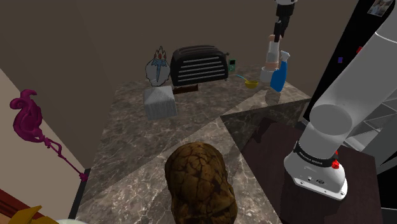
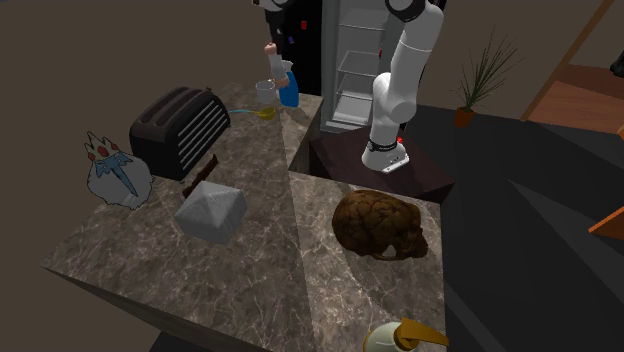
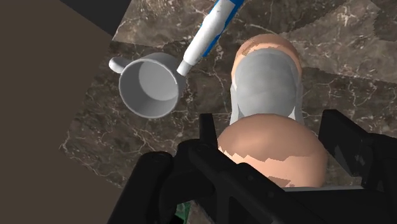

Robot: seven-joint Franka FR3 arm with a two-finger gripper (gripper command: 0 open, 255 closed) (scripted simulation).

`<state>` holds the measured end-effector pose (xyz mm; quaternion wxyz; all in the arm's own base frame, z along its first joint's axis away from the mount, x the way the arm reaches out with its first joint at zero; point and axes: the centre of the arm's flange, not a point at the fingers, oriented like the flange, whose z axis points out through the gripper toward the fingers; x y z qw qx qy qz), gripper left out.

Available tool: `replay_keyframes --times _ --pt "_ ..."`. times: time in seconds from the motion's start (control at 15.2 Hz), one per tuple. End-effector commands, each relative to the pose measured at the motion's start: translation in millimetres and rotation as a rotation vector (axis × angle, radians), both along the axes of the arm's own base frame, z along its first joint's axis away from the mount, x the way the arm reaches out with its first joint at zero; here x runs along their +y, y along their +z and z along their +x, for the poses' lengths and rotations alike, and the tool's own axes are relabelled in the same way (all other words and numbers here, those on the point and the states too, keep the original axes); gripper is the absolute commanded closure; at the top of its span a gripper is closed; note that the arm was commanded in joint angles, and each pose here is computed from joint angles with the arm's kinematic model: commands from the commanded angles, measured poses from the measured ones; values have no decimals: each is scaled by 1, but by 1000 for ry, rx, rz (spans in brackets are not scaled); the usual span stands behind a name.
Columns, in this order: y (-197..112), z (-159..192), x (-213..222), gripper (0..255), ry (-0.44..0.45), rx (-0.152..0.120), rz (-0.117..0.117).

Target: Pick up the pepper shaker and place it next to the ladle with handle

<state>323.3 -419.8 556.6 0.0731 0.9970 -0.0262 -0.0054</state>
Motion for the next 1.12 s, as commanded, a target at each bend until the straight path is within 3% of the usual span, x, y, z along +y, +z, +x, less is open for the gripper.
replay_keyframes --times 0.0,1.06 --pt "-9 -1 -1 255 0 -1 -1" --pt "-94 -1 -1 255 0 -1 -1"
